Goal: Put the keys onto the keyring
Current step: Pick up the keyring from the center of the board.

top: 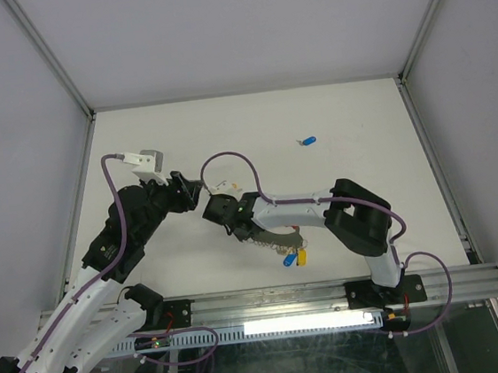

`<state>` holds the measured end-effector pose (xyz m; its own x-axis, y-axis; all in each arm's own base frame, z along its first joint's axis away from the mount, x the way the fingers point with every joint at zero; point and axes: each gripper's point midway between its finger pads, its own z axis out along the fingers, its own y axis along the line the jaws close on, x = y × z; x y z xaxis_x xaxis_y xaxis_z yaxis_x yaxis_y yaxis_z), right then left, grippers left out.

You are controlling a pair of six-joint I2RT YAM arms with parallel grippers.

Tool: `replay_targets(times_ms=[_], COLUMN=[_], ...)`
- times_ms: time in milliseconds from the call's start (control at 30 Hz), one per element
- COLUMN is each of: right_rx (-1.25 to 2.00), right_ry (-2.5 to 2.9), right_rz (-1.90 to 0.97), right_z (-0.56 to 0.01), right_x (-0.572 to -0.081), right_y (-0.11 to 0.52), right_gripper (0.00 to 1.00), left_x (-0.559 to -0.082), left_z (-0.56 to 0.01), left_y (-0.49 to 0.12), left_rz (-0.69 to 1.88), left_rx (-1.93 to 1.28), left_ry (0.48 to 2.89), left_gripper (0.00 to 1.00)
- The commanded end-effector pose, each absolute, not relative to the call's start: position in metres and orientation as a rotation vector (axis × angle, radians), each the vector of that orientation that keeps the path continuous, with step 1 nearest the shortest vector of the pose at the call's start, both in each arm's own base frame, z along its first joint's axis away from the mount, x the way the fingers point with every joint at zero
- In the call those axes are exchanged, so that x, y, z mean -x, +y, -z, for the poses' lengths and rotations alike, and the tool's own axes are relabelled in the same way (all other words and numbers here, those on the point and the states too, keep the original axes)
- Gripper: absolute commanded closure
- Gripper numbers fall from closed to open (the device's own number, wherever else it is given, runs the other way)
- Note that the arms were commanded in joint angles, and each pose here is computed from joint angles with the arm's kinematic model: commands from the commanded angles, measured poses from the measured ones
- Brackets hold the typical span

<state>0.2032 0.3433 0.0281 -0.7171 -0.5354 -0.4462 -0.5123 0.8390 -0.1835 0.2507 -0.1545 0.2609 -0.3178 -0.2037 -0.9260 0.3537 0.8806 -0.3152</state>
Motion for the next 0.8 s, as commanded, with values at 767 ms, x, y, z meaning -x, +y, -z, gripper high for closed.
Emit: replay_targets(times_ms=[767], right_rx=[0.818], right_ry=[2.0], right_rz=[-0.975], right_z=[-0.167], right_x=[-0.189], right_y=[0.317], right_gripper=[1.0], left_x=[-0.217], left_z=[-0.289], left_y=[-0.222], left_rz=[0.852], left_rx=[-0.626], left_ry=[1.582], left_gripper=[0.48])
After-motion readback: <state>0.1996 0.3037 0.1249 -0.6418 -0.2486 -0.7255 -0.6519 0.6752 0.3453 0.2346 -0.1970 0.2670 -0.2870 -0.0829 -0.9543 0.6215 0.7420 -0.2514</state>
